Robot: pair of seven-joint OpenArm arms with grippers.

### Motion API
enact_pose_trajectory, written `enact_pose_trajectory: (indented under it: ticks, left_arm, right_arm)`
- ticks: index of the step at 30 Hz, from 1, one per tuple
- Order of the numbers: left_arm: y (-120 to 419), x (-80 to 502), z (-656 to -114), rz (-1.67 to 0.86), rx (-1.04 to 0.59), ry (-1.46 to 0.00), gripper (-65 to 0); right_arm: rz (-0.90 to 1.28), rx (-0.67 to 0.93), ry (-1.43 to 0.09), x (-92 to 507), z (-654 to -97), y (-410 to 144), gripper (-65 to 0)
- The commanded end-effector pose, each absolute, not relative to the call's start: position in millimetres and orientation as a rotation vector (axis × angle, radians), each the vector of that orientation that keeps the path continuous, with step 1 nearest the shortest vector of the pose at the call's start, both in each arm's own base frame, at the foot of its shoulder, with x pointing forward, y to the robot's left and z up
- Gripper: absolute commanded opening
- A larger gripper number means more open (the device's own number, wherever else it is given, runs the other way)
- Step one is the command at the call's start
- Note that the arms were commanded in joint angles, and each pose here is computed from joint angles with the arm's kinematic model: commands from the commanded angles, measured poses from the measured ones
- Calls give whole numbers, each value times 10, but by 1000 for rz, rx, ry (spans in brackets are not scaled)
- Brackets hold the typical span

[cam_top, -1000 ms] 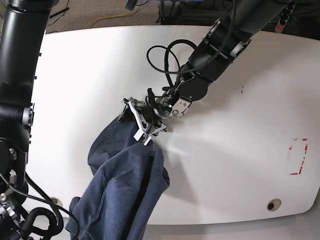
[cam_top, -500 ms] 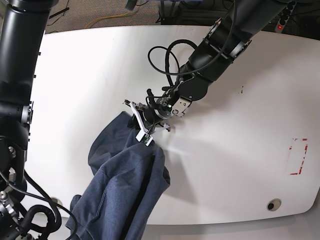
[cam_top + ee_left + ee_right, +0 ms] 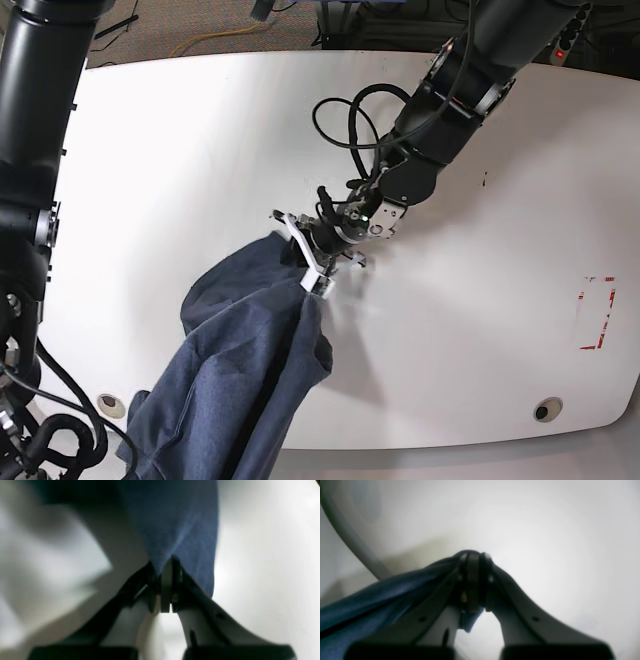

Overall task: Fold the T-shirt properly
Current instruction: 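Pull the shirt apart, left gripper moving away from the right gripper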

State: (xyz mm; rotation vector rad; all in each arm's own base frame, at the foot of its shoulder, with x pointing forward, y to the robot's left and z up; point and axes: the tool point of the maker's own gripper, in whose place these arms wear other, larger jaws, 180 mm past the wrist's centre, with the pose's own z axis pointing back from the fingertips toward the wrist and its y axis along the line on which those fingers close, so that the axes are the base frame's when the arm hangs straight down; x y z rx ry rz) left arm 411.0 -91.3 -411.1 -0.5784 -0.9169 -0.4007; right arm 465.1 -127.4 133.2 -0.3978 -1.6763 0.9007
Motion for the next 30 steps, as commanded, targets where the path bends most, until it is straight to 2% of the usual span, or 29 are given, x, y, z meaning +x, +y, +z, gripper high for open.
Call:
enact_pose_trajectory:
  ticks: [1,7,15,30]
  left_arm:
    - [-880,4364,-3745,-370,-596,-1023,-647]
    - [-472,4416,-3555,-391,-545,-1071,-647]
    - [205,4431,-3087,-393,-452,-1168,-647]
    - [1492,4198,-2395,-466,-163,-1279,-647]
  right_arm:
    - [849,-461,-1717,4655,1554,-1406,-650]
    - [812,-479,-1675,4776,1492,-1531,-650]
    - [718,-426,-1646,4949,1440,-1806,-650]
    - [637,-399,-1560,5204,1212,-2104,-650]
